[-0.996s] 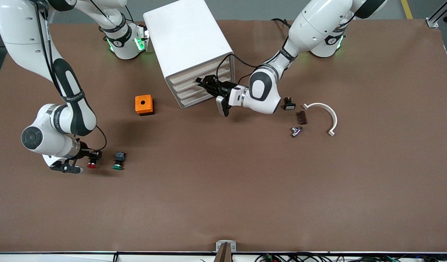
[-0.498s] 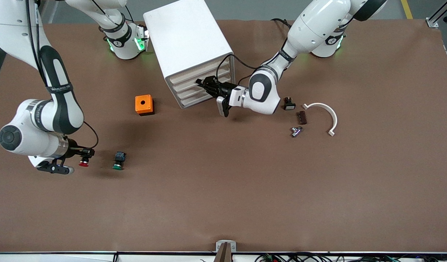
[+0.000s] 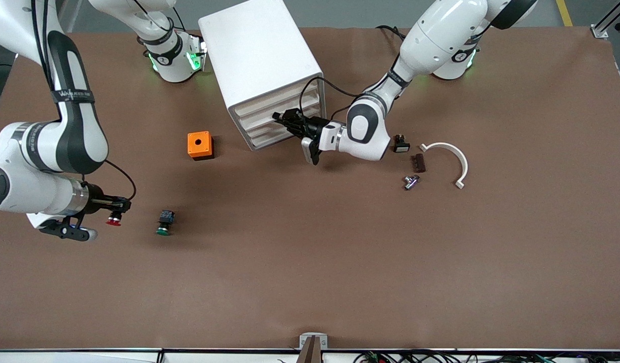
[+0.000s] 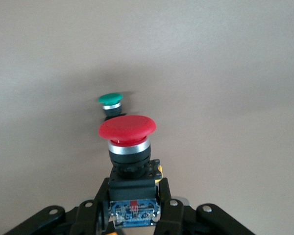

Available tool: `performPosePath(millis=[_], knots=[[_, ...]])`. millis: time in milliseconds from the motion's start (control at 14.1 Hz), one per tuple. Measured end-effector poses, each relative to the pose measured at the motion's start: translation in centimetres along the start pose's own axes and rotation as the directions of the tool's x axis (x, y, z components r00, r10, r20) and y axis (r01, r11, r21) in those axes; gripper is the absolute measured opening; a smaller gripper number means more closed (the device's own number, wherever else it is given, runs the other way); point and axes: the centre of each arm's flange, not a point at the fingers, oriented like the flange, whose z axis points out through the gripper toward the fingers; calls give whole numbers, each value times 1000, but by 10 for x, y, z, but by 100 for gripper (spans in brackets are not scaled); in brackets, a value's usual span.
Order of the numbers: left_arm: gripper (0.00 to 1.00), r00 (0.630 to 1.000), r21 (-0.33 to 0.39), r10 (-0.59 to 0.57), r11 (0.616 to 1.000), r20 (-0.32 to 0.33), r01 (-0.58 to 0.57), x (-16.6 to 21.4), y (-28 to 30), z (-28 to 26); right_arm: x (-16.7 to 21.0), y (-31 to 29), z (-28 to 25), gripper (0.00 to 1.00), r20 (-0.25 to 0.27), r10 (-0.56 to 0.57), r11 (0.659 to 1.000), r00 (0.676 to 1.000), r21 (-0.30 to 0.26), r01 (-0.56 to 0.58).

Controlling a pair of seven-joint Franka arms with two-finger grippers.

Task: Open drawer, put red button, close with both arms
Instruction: 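Pull the drawer open with the left gripper while the right gripper lifts the button, then carry the red button over the open drawer while the left gripper withdraws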

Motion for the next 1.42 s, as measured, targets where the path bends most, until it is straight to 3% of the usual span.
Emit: performPosePath(millis=[569,1067,1139,1281,1423], knots=[[15,992,59,37,998,-119,-30,55,-3,-71,-15,-16,-23,41,-3,71,997,997,2,-71],[15,983,81,44,996,-176,-30,74,-8,-118,-78,-126,-52,41,-14,265,964,964,-18,-265],[19,983,80,25,997,-180,-10,75,-8,-118,-89,-143,-56,41,-19,288,957,957,-18,-289],[40,983,83,-25,996,-182,40,79,-6,-121,-111,-175,-59,41,-19,346,938,938,-11,-346],[61,986,123,-69,988,-149,88,89,0,-135,-132,-206,-59,41,15,415,909,910,15,-416]])
